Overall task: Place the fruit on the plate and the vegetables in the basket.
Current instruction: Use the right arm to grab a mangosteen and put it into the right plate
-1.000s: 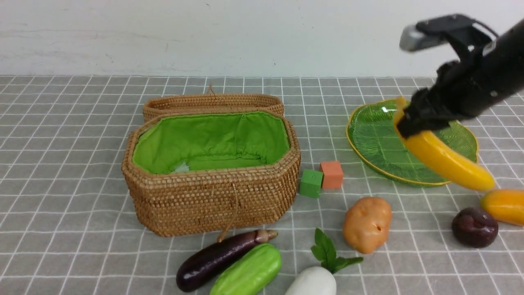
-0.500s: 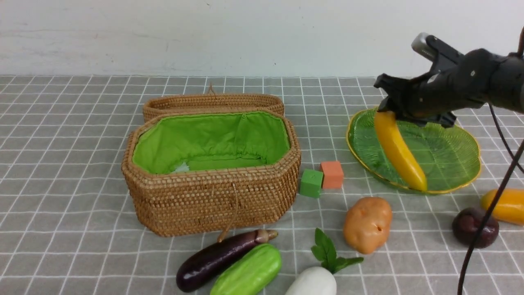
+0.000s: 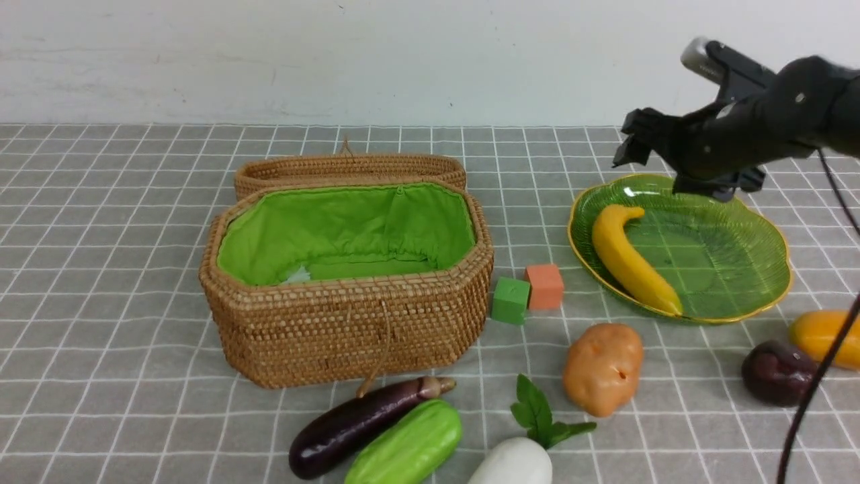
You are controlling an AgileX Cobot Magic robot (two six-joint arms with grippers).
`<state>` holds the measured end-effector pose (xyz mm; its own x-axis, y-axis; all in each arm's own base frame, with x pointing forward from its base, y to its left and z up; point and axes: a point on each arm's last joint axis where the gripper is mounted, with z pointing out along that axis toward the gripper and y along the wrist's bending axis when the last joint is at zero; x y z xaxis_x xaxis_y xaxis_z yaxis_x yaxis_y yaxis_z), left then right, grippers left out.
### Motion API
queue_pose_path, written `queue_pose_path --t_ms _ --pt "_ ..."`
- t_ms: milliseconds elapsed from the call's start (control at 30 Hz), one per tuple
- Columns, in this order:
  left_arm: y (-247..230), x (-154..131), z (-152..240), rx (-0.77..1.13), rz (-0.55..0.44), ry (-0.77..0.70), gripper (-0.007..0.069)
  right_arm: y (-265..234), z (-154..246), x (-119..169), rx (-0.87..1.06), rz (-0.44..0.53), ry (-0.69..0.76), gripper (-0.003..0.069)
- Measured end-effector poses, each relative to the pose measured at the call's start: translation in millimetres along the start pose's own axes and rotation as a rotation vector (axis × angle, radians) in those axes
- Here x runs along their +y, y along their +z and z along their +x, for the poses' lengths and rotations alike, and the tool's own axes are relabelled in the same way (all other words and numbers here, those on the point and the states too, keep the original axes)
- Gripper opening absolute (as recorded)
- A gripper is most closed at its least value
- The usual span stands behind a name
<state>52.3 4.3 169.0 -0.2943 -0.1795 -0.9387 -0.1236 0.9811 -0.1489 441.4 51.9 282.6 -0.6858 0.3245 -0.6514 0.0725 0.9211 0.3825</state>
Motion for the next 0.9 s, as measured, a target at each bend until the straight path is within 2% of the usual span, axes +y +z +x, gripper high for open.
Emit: queue_pose_path --t_ms 133,167,233,267,367,400,533,900 --pt "0.0 0.0 0.0 0.000 0.000 0.000 0.0239 -54.4 -8.2 2.5 0.041 0.016 -0.035 0.0653" --pt "0.0 0.0 0.0 0.000 0.000 0.000 0.0239 -77.9 -7.4 -2.4 0.053 0.036 -0.005 0.0643" --pt "0.0 0.0 0.0 0.000 0.000 0.000 0.0239 -93.4 -2.5 -9.4 0.061 0.063 0.035 0.0631" --pt "0.0 0.0 0.0 0.000 0.000 0.000 0.0239 -108.3 17.7 -25.5 0.088 0.122 0.105 0.0609" --pt "0.0 0.0 0.0 0.000 0.000 0.000 0.0239 -107.9 43.1 -40.3 0.137 0.179 0.169 0.0595" --pt "0.0 0.0 0.0 0.000 0.000 0.000 0.0239 -99.3 73.0 -56.0 0.198 0.237 0.202 0.0589" --pt "0.0 0.0 0.0 0.000 0.000 0.000 0.0239 -82.8 109.2 -76.9 0.246 0.307 0.214 0.0584" --pt "0.0 0.0 0.0 0.000 0.000 0.000 0.0239 -26.8 131.2 -101.2 0.260 0.342 0.209 0.0593"
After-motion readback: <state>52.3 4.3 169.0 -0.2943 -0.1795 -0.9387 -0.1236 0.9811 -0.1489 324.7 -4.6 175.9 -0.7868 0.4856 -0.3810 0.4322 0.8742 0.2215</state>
